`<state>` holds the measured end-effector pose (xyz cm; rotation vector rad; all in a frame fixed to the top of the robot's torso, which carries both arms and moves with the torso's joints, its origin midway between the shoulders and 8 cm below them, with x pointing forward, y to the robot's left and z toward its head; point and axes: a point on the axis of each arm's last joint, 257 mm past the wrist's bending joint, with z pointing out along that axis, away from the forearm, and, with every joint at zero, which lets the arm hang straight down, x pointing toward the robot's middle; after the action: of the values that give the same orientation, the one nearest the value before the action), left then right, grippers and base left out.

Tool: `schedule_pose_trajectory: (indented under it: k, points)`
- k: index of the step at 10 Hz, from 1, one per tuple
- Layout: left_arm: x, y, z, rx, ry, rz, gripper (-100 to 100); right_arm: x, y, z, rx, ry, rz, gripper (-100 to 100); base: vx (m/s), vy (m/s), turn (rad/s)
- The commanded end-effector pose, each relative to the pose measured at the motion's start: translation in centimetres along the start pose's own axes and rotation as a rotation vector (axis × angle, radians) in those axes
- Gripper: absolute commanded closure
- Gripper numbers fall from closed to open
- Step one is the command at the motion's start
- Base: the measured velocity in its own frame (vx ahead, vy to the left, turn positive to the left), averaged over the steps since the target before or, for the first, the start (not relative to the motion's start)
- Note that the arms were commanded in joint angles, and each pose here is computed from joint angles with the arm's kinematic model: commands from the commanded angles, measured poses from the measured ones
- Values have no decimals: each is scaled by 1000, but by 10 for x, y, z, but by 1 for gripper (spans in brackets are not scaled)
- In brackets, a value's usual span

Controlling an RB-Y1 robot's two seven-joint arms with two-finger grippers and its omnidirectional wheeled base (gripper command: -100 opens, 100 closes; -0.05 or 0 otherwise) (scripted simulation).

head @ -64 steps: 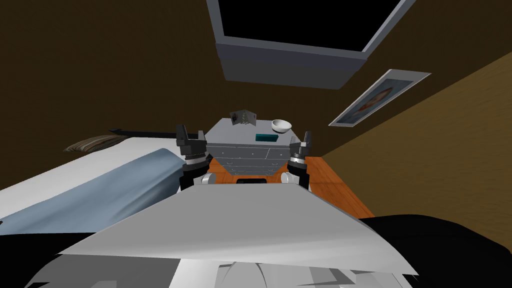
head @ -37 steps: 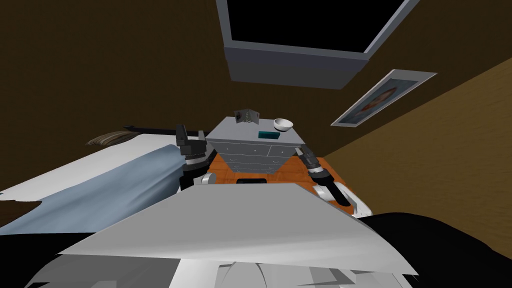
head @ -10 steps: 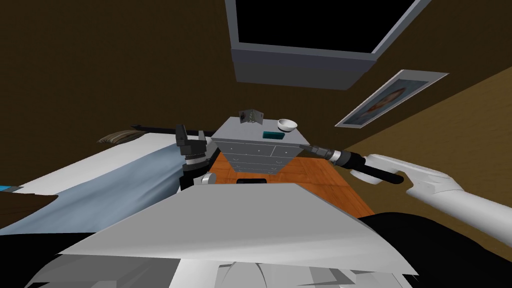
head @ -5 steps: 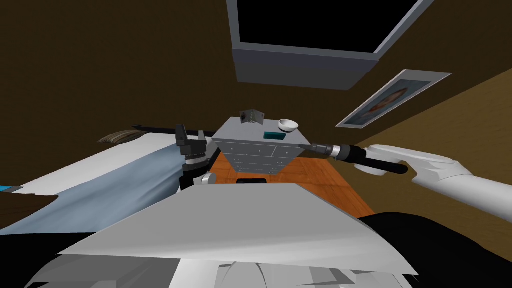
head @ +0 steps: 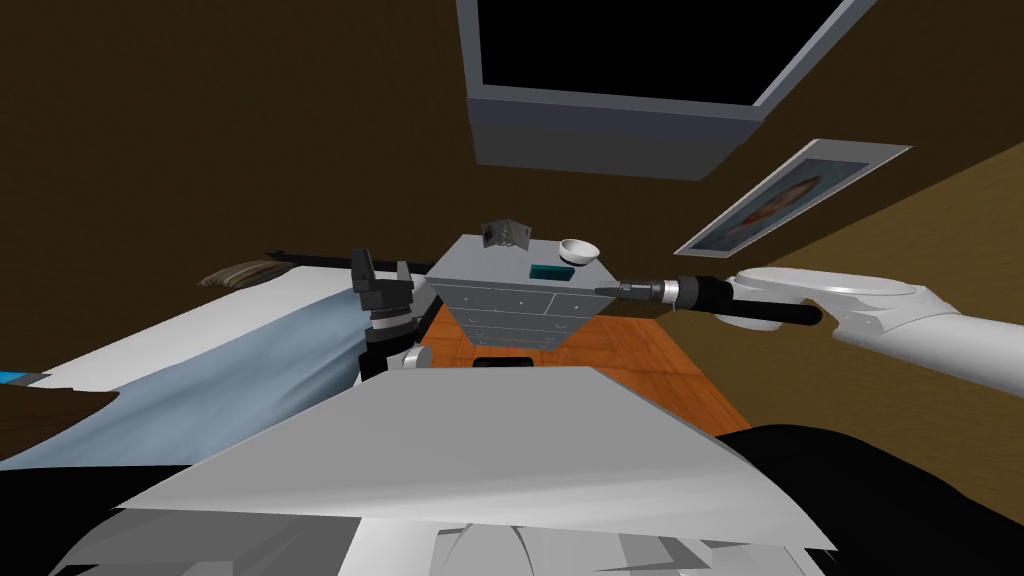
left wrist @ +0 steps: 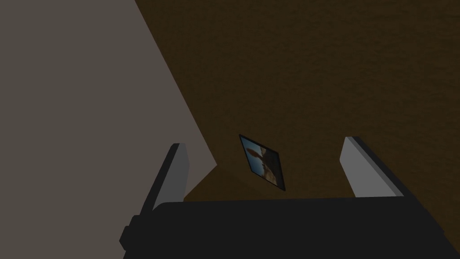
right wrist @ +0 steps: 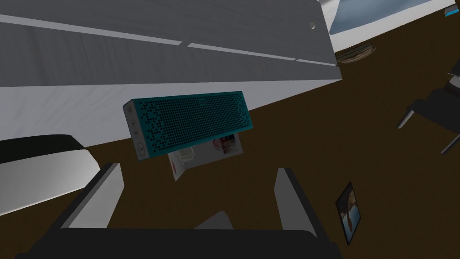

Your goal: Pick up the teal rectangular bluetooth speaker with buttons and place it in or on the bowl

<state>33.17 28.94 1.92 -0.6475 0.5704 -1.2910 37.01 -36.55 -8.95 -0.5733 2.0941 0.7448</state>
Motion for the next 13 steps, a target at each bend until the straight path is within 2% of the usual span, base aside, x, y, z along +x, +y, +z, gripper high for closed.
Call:
schedule_pose_trajectory:
  k: [1, 2, 4, 5, 7, 8, 10, 12, 13]
  points:
    - [0, 0, 0, 0, 0, 0, 0, -2, 1, 4, -5, 34, -25, -100, 11, 12, -2]
    - [0, 0, 0, 0, 0, 0, 0, -5, -2, 3, 1, 73, -73, -100, 23, 24, 10]
    - [0, 0, 0, 0, 0, 0, 0, -8, 1, 9, -9, 113, -100, -100, 16, 16, 1]
    - [0, 0, 0, 0, 0, 0, 0, -11, -2, 8, -4, 153, -150, -100, 22, 22, 7]
    - [0, 0, 0, 0, 0, 0, 0, -13, 1, 14, -13, 191, -176, -100, 17, 17, 2]
    - [0, 0, 0, 0, 0, 0, 0, -17, -1, 15, -11, 238, -232, -100, 18, 20, 6]
    - [0, 0, 0, 0, 0, 0, 0, -21, -2, 19, -15, 299, -298, -100, 29, 29, 4]
    - [0, 0, 0, 0, 0, 0, 0, -23, 2, 26, -27, 340, -327, -100, 27, 18, 0]
    - [0, 0, 0, 0, 0, 0, 0, -26, 0, 27, -26, 382, -380, -100, 24, 18, 6]
